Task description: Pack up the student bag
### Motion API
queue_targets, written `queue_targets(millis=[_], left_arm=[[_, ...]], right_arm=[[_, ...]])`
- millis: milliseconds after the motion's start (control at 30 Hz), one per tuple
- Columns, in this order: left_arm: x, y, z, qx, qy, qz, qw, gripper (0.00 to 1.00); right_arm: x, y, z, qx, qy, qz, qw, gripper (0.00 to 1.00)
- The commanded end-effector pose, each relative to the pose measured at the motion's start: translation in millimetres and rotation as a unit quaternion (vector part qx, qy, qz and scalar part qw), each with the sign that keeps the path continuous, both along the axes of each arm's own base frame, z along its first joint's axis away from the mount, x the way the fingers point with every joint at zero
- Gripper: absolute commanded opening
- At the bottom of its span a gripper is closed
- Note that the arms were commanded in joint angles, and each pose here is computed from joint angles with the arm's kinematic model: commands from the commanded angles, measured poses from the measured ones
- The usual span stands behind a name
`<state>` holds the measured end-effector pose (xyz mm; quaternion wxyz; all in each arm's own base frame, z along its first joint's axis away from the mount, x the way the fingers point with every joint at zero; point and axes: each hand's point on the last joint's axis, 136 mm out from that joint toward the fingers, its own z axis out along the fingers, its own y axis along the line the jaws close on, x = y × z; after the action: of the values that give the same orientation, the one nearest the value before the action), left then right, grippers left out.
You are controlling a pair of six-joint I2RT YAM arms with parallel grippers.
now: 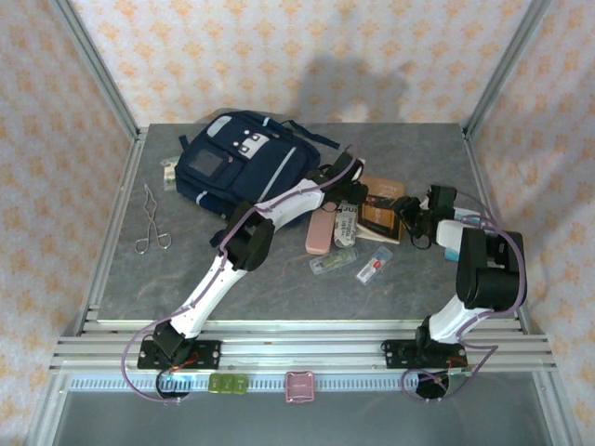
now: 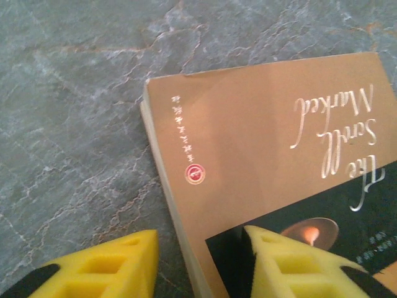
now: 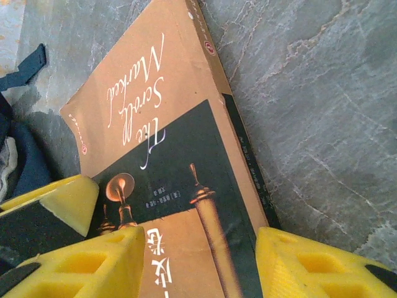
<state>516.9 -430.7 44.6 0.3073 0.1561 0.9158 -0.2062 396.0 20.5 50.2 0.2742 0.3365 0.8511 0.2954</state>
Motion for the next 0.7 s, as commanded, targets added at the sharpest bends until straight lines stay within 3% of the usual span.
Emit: queue_targets(millis=[0,267,500,667], left_arm=[[-4.5,5.8,-23.7,0.026,0.020,-0.010,0.999,0.34],[-12.7,2.6,-36.5,0.027,0.038,-0.020,0.999,0.24],[-18.0,-7.7,-29.3,0.016,0.034,-0.032,0.999,0.26],[-19.5,-9.1,-32.6,0.014,0.039,-0.035,0.999,0.24]], right_arm=[[1.0,-5.3,-8.9,-0.015,0.017,-0.003,1.000,0.50],[0.9,-21.6,-17.2,-0.053,0.038,-0.030,0.997,0.50],[-7.1,-42.6,1.3,-0.065,0.015,-0.081,0.994,0.50],[-4.4,-23.8,-5.8,-0.028,0.017,-0.026,0.999,0.50]])
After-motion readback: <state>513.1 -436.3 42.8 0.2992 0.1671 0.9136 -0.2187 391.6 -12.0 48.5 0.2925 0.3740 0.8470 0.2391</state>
